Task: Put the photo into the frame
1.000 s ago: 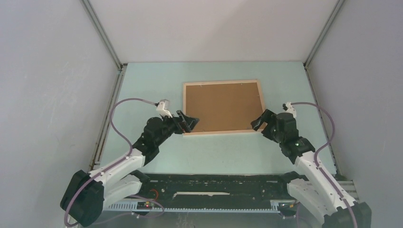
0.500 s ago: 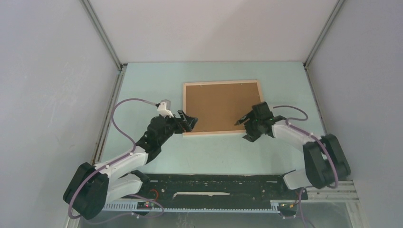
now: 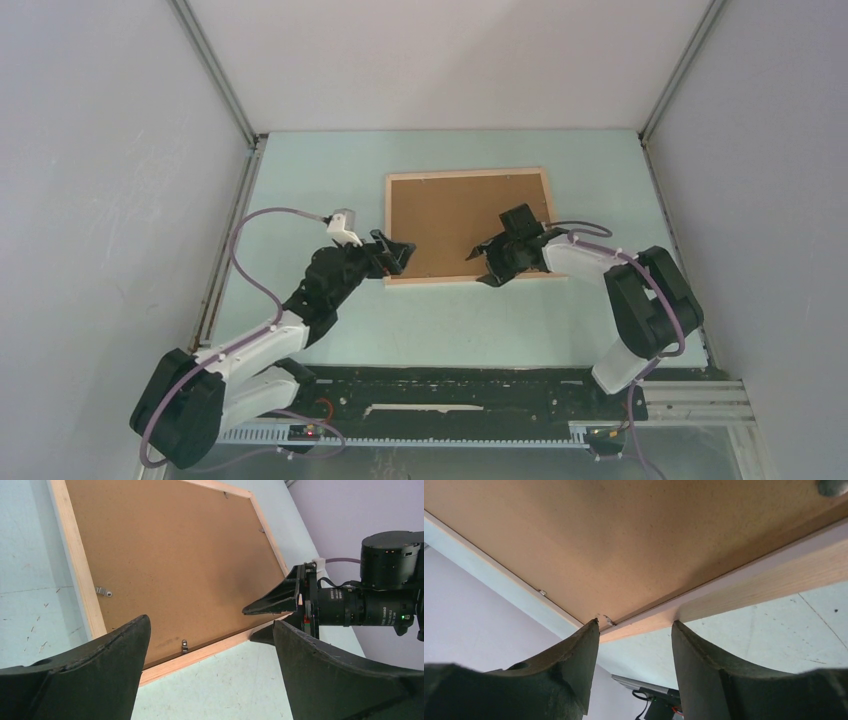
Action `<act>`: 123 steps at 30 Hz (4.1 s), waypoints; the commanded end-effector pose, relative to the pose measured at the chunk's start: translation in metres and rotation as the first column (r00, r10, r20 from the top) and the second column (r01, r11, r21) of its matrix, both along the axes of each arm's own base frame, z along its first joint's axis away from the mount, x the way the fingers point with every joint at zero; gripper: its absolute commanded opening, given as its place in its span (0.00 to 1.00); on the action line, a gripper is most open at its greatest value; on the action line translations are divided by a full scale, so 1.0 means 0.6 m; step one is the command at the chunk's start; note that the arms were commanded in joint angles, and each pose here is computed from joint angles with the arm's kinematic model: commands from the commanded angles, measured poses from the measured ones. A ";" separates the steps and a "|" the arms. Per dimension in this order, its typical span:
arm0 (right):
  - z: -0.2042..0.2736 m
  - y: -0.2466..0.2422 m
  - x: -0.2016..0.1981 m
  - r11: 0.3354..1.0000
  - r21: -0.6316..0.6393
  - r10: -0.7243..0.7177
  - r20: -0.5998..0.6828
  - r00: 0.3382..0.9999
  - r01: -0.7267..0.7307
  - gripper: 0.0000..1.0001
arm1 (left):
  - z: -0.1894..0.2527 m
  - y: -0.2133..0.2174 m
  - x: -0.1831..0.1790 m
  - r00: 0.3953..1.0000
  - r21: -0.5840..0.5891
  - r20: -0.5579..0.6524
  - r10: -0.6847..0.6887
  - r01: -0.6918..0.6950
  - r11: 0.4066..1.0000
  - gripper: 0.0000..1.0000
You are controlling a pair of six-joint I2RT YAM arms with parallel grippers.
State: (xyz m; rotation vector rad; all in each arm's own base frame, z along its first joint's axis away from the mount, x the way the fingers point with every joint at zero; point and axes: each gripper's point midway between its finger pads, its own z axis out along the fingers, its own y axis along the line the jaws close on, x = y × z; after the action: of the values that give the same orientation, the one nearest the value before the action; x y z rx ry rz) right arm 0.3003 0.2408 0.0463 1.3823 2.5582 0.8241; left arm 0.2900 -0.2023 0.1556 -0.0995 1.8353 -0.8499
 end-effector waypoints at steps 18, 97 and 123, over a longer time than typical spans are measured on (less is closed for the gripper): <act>-0.047 -0.035 -0.028 0.964 -0.053 -0.265 -0.216 0.940 0.260 0.47 | 0.019 0.017 -0.007 0.996 -0.025 0.078 0.039 -0.037 0.999 1.00; -0.037 -0.206 0.091 0.717 -0.360 0.668 0.109 0.736 -0.597 0.22 | -0.017 0.068 0.228 0.936 0.001 -0.250 0.247 -0.255 0.967 1.00; 0.038 -0.278 0.207 0.772 -0.481 0.545 0.165 0.822 -0.416 1.00 | -0.130 0.036 0.249 0.887 -0.039 -0.458 0.057 -0.084 0.996 1.00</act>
State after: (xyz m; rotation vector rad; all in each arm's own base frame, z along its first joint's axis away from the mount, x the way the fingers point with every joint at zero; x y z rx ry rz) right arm 0.3958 0.0822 0.0579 0.3818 2.7198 0.4382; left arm 0.4305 -0.1720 0.0566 -0.4906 2.2538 -0.8436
